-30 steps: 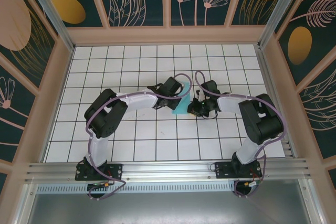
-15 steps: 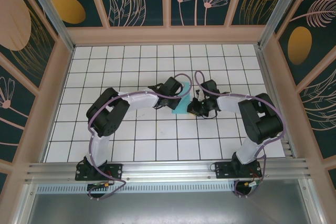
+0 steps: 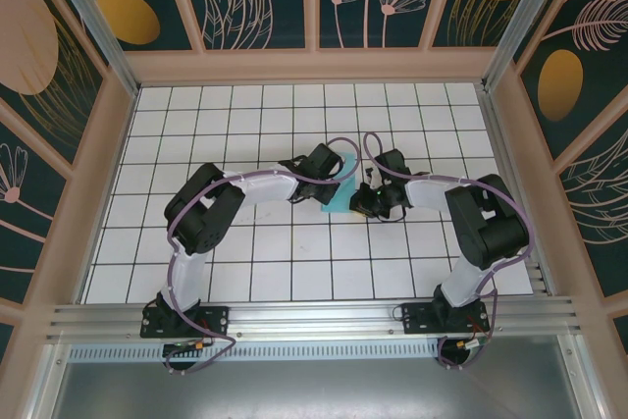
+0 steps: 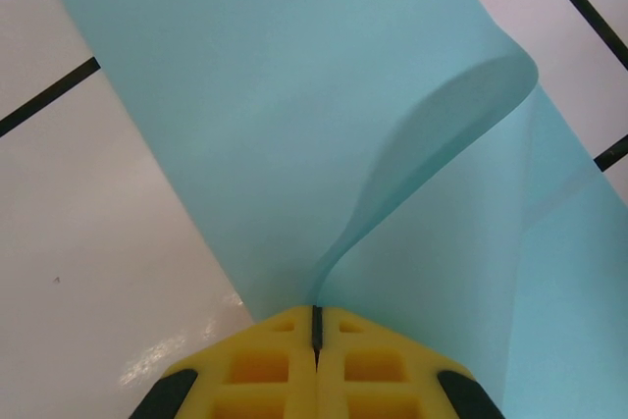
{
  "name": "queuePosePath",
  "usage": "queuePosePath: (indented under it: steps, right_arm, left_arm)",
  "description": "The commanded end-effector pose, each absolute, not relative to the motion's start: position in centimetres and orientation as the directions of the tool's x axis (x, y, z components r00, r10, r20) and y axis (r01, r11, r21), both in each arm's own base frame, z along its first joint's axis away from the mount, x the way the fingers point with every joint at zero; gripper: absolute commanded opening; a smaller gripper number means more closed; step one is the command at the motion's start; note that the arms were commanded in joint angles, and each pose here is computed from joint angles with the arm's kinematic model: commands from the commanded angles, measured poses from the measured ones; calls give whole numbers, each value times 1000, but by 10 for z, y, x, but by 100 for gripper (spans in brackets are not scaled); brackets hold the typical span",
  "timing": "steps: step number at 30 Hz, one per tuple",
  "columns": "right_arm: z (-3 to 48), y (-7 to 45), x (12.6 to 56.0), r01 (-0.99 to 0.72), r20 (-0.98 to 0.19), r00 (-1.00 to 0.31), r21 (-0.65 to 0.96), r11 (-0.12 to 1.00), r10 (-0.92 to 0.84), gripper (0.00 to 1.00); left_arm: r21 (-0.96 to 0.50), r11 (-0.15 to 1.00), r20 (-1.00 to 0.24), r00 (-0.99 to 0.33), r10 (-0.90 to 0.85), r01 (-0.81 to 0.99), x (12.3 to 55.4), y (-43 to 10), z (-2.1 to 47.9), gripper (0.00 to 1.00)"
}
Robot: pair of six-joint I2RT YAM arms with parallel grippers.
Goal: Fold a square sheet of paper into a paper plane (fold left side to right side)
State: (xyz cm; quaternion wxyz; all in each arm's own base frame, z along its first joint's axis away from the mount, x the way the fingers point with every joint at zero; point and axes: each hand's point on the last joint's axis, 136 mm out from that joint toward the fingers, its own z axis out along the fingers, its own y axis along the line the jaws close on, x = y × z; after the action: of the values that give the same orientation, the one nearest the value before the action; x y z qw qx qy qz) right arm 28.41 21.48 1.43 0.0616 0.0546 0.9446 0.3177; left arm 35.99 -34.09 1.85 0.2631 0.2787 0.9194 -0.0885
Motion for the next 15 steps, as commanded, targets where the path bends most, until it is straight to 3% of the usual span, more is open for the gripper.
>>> queuePosePath:
  steps: [1,15]
  right_arm:
    - [-5,207,273,86,-41,-991,541,837,128,12]
    - [1,213,276,64,-53,-992,571,819,114,13]
  left_arm:
    - [15,832,-528,-702,478,555,368,-337,15,0]
    - [16,830,-498,-715,491,558,363,-334,1,0]
